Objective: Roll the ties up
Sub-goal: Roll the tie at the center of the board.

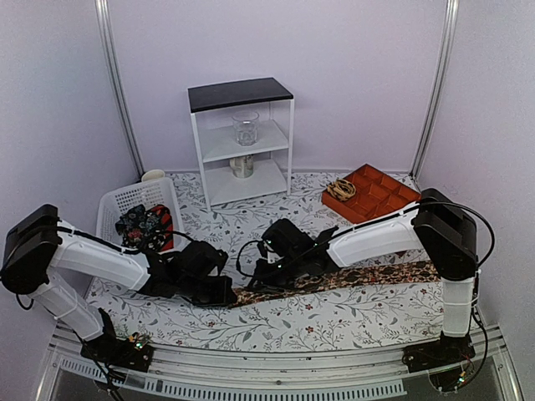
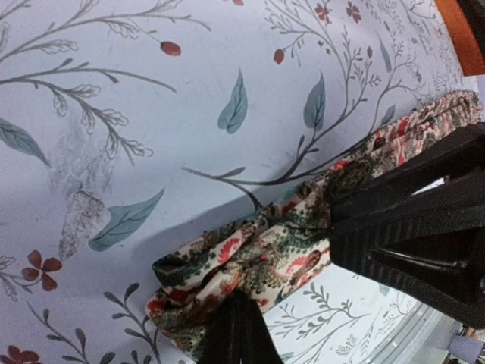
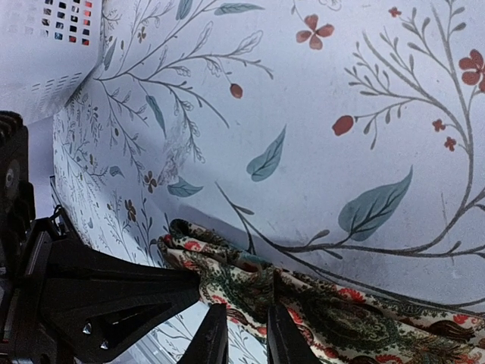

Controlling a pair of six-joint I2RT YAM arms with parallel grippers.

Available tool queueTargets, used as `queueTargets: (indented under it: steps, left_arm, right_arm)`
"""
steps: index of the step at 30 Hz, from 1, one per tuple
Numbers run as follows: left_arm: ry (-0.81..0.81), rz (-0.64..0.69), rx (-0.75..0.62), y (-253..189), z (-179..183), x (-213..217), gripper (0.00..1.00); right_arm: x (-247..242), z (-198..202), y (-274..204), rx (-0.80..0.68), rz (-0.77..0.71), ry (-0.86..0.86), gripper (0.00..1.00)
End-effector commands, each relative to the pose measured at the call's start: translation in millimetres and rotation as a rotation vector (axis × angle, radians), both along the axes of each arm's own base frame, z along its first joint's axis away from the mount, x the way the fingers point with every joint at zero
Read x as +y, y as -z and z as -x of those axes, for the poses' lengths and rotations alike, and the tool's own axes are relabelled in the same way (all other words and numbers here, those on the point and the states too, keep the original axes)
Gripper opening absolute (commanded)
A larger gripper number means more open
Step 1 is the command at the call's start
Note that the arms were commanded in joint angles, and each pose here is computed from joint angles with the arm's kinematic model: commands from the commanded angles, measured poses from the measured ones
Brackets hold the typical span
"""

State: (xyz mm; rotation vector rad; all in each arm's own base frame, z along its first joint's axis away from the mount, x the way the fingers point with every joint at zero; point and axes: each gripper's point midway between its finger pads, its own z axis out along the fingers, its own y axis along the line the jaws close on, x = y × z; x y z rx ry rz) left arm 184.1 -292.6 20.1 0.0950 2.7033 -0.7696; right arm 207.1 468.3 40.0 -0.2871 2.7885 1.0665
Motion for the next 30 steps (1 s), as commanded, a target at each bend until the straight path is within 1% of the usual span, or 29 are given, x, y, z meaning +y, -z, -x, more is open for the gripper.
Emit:
queueTargets:
  steps: [1, 7, 12, 17, 22, 25, 27, 30]
  left_arm:
    - [0.024, -0.004, -0.004, 4, 5, 1, 0.00]
    - [0.021, -0.023, -0.020, 3, 2, 3, 0.00]
    - [0.008, -0.049, -0.026, 5, 0, 9, 0.00]
    - [-0.032, -0.069, -0.035, -2, -3, 16, 0.01]
    - [-0.093, -0.048, -0.065, -17, -5, 29, 0.10]
    - [-0.148, -0.071, -0.070, -17, -4, 46, 0.13]
    - [-0.179, -0.079, -0.064, -13, -2, 56, 0.11]
    - [-0.205, -0.061, -0.044, -4, 1, 66, 0.03]
  right_arm:
    - [4, -1, 15, 0.031, 0.015, -0.005, 0.20]
    - [1, 1, 22, 0.046, 0.033, -0.008, 0.19]
    - [0, 4, 22, 0.057, 0.033, -0.010, 0.10]
    - [-4, 6, 33, 0.070, 0.058, -0.005, 0.08]
    - [-9, 6, 38, 0.069, 0.079, 0.003, 0.08]
    - [-9, 5, 38, 0.064, 0.080, 0.005, 0.08]
    - [-9, 5, 39, 0.064, 0.081, 0.003, 0.08]
    - [-9, 6, 39, 0.065, 0.081, 0.002, 0.08]
